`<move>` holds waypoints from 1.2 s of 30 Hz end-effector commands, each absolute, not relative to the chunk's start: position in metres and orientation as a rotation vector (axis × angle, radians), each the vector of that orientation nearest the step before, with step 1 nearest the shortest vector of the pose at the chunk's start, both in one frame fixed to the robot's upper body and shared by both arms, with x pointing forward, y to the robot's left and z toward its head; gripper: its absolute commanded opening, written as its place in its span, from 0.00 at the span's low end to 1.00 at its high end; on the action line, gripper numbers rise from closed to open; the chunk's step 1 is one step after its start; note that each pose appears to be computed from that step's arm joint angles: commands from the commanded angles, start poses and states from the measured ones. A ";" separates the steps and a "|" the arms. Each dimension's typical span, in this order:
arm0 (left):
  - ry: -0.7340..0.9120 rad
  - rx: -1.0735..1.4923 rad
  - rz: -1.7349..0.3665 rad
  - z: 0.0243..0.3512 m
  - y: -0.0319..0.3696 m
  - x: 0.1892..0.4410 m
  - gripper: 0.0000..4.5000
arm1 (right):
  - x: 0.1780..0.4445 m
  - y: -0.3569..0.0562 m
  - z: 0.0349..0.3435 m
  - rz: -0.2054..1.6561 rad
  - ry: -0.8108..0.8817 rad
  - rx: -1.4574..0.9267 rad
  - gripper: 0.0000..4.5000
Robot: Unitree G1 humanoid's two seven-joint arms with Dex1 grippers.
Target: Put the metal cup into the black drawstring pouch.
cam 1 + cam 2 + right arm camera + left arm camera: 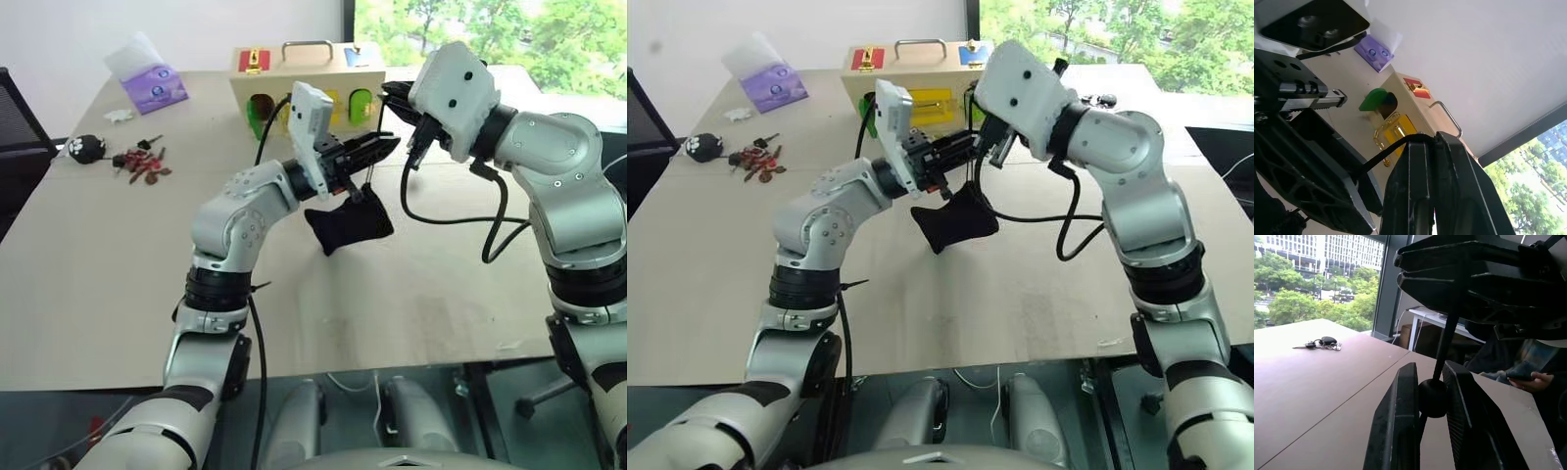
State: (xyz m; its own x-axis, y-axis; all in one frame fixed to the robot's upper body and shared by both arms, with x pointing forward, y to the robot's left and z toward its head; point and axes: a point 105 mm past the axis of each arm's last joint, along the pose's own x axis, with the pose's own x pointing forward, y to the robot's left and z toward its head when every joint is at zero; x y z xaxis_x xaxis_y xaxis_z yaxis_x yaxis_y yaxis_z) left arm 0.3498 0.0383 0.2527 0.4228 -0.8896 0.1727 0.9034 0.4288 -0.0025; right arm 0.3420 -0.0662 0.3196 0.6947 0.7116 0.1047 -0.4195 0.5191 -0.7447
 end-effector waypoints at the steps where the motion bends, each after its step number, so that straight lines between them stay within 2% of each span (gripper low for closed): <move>1: -0.054 -0.044 -1.083 0.216 0.046 0.356 0.04 | 0.375 -0.129 0.340 0.399 -0.390 -0.639 0.00; 5: 0.071 0.004 -1.013 0.174 0.061 0.361 0.04 | 0.408 -0.197 0.324 0.161 -0.270 -0.607 0.00; 10: 0.104 0.027 -0.962 0.163 0.069 0.367 0.04 | 0.425 -0.238 0.294 0.071 -0.162 -0.613 0.00; 15: 0.085 0.067 -0.953 0.167 0.063 0.373 0.04 | 0.424 -0.219 0.260 0.253 -0.118 -0.537 0.00; 18: 0.066 0.027 -0.978 0.179 0.059 0.373 0.04 | 0.414 -0.210 0.231 0.378 -0.044 -0.524 0.00; 19: 0.049 0.014 -0.975 0.188 0.060 0.373 0.27 | 0.409 -0.210 0.220 0.409 -0.017 -0.518 0.15; 21: 0.014 0.011 -0.949 0.204 0.068 0.374 0.44 | 0.395 -0.213 0.205 0.451 0.022 -0.512 0.31; 23: -0.002 0.005 -0.937 0.212 0.073 0.371 0.67 | 0.386 -0.217 0.200 0.464 0.037 -0.500 0.54; 26: -0.040 -0.007 -0.876 0.231 0.098 0.351 0.99 | 0.353 -0.230 0.194 0.484 0.052 -0.442 0.87; 27: -0.044 -0.009 -0.860 0.234 0.103 0.346 1.00 | 0.345 -0.231 0.194 0.489 0.052 -0.430 0.96; 28: -0.053 -0.021 -0.847 0.237 0.108 0.339 1.00 | 0.336 -0.229 0.196 0.504 0.035 -0.418 0.98; 32: -0.091 0.003 -0.667 0.231 0.141 0.322 1.00 | 0.305 -0.207 0.205 0.587 -0.055 -0.297 0.98; 36: -0.014 -0.099 -0.682 0.205 0.165 0.288 1.00 | 0.287 -0.200 0.190 0.611 -0.020 -0.281 0.98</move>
